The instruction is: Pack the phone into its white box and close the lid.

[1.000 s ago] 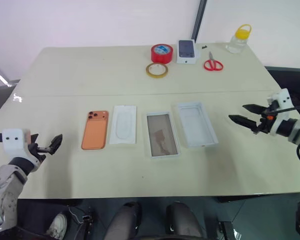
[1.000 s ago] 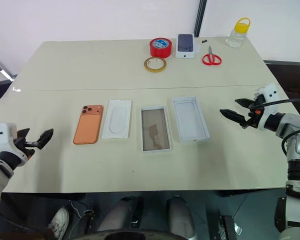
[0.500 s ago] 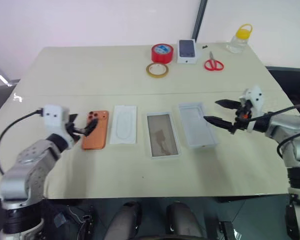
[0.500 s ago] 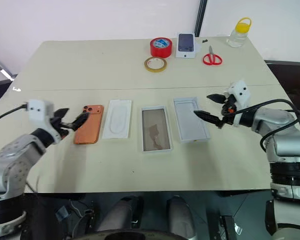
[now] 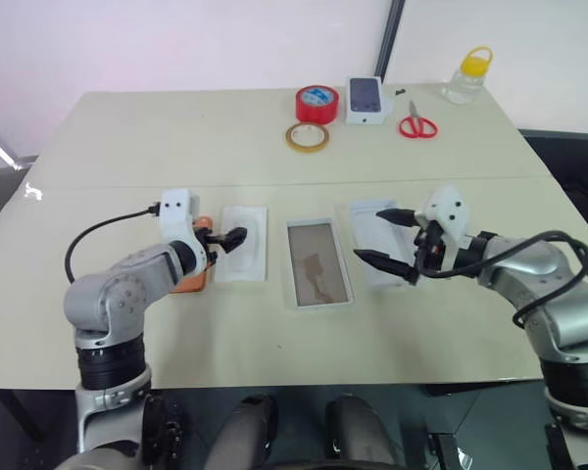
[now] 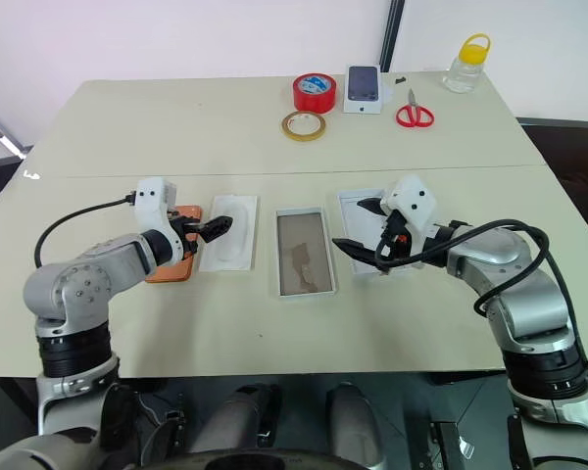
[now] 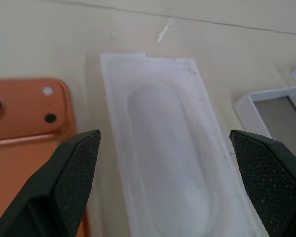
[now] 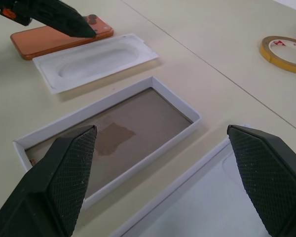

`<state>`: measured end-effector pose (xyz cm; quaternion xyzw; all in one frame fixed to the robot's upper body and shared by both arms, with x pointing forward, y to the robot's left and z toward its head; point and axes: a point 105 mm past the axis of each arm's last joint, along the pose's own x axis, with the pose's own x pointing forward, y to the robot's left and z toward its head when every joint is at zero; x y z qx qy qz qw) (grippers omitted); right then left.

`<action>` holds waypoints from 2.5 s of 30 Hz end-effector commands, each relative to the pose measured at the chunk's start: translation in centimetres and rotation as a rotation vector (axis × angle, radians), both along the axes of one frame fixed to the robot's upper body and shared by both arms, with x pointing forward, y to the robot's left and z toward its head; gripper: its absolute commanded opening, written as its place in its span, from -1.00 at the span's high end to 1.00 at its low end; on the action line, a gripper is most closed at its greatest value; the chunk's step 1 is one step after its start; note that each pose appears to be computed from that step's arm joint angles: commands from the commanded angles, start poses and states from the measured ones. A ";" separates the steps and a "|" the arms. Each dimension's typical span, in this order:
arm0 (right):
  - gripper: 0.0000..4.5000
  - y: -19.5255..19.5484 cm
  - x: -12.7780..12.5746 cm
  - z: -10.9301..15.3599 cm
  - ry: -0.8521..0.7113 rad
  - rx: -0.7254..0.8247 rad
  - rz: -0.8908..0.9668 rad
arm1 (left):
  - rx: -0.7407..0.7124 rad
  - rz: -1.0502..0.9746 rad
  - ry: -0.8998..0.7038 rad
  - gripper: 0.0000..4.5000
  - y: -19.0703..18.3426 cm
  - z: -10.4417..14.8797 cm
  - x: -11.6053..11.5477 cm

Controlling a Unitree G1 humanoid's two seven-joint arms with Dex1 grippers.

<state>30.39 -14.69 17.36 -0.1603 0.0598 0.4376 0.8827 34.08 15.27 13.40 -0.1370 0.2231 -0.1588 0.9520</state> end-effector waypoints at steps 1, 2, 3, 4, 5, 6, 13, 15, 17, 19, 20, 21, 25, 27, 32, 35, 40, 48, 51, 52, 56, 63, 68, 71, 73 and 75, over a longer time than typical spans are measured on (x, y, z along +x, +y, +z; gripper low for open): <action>-0.96 0.6 0.2 1.0 -0.047 0.016 0.022 | -0.009 0.012 0.031 -0.96 0.3 0.5 -0.4; -0.96 0.7 0.3 1.0 -0.048 0.016 0.026 | -0.002 0.014 0.058 -0.96 0.3 0.2 -0.5; -0.96 0.8 0.4 1.0 -0.048 0.017 0.033 | 0.008 0.021 0.093 -0.96 0.3 -0.1 -0.7; -0.96 0.9 0.5 1.0 -0.050 0.022 0.039 | 0.020 0.024 0.127 -0.96 0.3 -0.5 -0.9; -0.96 1.0 0.6 1.0 -0.051 0.025 0.043 | 0.026 0.029 0.151 -0.96 0.3 -0.8 -1.1; -0.96 1.1 0.8 1.0 -0.054 0.026 0.046 | 0.047 0.039 0.172 -0.96 0.4 -1.1 -1.3; -0.96 2.1 0.6 0.9 -0.044 0.008 0.118 | 0.054 0.048 0.203 -0.96 -0.2 -1.8 -1.2; -0.96 2.3 -0.4 0.3 -0.018 -0.027 0.175 | 0.021 0.039 0.214 -0.96 -0.6 -1.9 -1.0; -0.96 2.5 -1.2 -0.1 -0.004 -0.057 0.221 | -0.002 0.033 0.224 -0.96 -0.8 -1.9 -0.7; -1.00 2.7 -1.7 -0.5 0.002 -0.083 0.241 | -0.027 0.043 0.224 -0.72 -0.7 -1.8 -0.4; -1.00 2.7 -1.8 -0.7 0.006 -0.095 0.245 | -0.038 0.052 0.222 -0.56 -0.6 -1.8 -0.2; -1.00 2.7 -2.0 -0.9 0.010 -0.106 0.250 | -0.043 0.058 0.222 -0.35 -0.5 -1.7 0.0; -1.00 3.0 -2.7 -1.6 0.022 -0.143 0.283 | -0.066 0.068 0.217 0.56 -0.3 -1.5 0.3; -1.00 3.5 -3.4 -2.2 0.034 -0.162 0.316 | -0.068 0.068 0.214 0.99 -0.2 -1.4 0.5; -1.00 4.6 -4.2 -3.7 0.052 -0.233 0.363 | -0.099 0.084 0.203 0.99 0.0 -1.2 0.7; -1.00 5.3 -4.4 -4.4 0.053 -0.277 0.383 | -0.194 0.104 0.180 0.99 0.3 -0.3 1.0; -1.00 7.0 -4.3 -5.8 0.033 -0.359 0.427 | -0.326 0.136 0.123 0.99 1.4 1.4 1.1; 0.70 8.3 -3.5 -7.0 0.024 -0.404 0.439 | -0.350 0.174 0.079 1.00 3.0 2.4 0.8; 0.96 9.2 -3.3 -7.1 0.007 -0.414 0.460 | -0.353 0.174 0.067 1.00 3.0 2.7 0.7; 0.96 9.6 -3.2 -7.1 -0.004 -0.419 0.468 | -0.353 0.174 0.064 1.00 3.0 2.8 0.8; 0.96 11.6 -2.3 -6.8 -0.058 -0.422 0.498 | -0.366 0.174 0.049 1.00 3.1 3.2 0.9; 0.96 15.4 -1.4 -6.7 -0.094 -0.404 0.557 | -0.371 0.157 0.032 1.00 2.5 3.7 0.9; 0.86 16.4 0.6 -6.0 -0.115 -0.382 0.467 | -0.371 0.151 0.019 1.00 2.3 3.9 0.8; 0.36 15.9 0.7 -5.3 -0.103 -0.343 0.459 | -0.370 0.147 0.017 1.00 2.2 3.9 0.7; -0.07 15.0 0.7 -4.6 -0.104 -0.325 0.443 | -0.357 0.137 0.016 1.00 2.0 3.8 0.6; -0.52 13.6 0.6 -3.6 -0.093 -0.295 0.425 | -0.342 0.128 0.014 1.00 2.0 3.7 0.3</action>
